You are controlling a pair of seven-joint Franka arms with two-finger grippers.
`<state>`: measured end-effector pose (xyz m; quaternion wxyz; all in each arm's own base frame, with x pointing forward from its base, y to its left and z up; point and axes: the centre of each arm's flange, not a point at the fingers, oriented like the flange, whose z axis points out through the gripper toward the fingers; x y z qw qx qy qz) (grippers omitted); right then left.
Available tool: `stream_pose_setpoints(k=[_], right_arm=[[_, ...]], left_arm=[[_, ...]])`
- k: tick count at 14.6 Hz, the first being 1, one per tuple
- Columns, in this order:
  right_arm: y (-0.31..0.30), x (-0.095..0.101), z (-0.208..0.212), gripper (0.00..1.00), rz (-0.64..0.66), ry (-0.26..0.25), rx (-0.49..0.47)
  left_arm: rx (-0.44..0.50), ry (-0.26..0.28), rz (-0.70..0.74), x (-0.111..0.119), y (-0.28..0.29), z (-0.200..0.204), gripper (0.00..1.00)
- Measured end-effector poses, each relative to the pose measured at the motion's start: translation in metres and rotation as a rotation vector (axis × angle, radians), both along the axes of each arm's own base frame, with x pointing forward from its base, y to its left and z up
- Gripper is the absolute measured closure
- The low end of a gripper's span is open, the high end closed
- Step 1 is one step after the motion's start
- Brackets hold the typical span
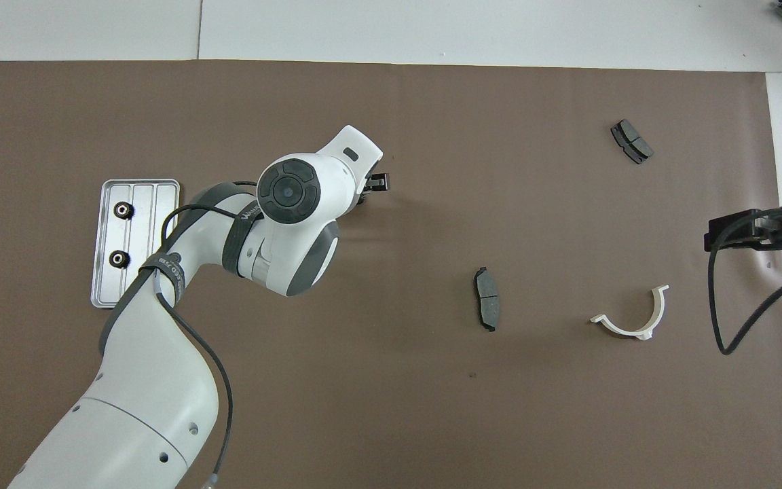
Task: Pick bearing gear from pile to tray
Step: 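Grasp the third bearing with the left gripper and lift it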
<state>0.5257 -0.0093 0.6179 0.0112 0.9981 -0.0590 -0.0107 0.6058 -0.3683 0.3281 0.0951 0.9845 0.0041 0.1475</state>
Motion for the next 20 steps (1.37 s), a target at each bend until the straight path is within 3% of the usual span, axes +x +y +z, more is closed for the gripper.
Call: stream_pose_setpoints(k=[20], right_arm=[[0.007, 0.002, 0.006, 0.00, 0.013, 0.011, -0.001]], left_arm=[[0.011, -0.005, -0.022, -0.014, -0.001, -0.023, 0.30]])
